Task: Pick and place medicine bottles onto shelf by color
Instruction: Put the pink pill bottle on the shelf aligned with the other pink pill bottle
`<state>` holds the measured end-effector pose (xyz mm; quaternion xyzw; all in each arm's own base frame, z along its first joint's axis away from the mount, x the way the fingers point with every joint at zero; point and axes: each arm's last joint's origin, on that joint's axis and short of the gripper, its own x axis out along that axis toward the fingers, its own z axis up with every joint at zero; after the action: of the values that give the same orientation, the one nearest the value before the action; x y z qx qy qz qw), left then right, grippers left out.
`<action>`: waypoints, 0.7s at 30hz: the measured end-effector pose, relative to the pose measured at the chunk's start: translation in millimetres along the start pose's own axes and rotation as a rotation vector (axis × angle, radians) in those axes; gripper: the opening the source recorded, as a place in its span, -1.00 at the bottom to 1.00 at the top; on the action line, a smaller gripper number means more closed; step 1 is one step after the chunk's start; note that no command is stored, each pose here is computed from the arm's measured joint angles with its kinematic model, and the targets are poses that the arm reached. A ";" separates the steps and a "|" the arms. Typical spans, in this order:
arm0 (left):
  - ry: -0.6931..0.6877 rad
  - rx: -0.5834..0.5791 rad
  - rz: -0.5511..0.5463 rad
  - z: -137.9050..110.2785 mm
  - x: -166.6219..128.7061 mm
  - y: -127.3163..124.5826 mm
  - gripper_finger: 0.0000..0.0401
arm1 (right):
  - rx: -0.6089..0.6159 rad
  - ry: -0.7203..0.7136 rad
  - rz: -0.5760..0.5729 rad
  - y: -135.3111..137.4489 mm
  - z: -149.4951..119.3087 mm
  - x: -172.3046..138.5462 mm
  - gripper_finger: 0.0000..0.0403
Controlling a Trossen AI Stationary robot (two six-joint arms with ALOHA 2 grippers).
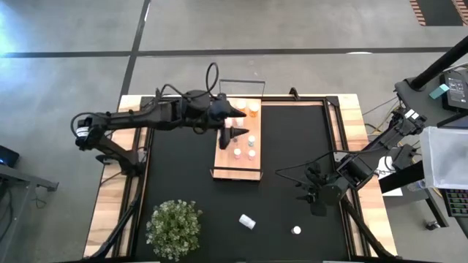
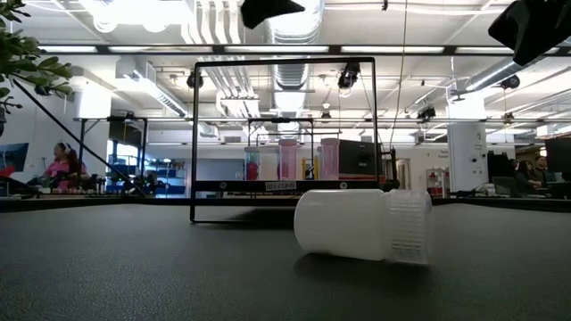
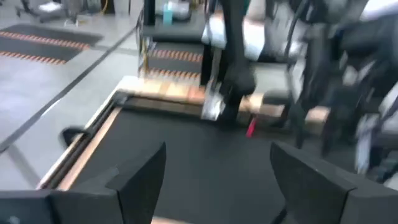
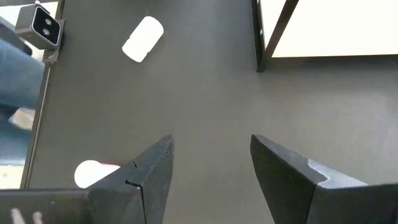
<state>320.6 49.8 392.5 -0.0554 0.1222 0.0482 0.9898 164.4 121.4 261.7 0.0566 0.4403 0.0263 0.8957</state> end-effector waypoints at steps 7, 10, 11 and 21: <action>-0.223 -0.101 -0.122 12.6 17.2 -30.8 0.35 | 0.000 0.000 0.000 0.0 0.0 0.0 0.01; -0.225 -0.111 -0.181 8.4 23.5 -50.4 0.35 | 0.000 0.000 0.000 0.1 0.0 0.0 0.01; -0.223 -0.108 -0.199 6.1 25.8 -57.8 0.35 | 0.000 0.000 0.000 0.0 0.0 0.0 0.01; -0.142 -0.091 -0.246 -22.8 43.7 -120.3 0.35 | 0.000 0.000 0.000 0.1 0.0 0.0 0.01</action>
<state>370.5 -68.5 371.5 -0.1112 0.0416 -0.0643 0.9908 164.4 121.5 261.7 0.0565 0.4403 0.0265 0.8957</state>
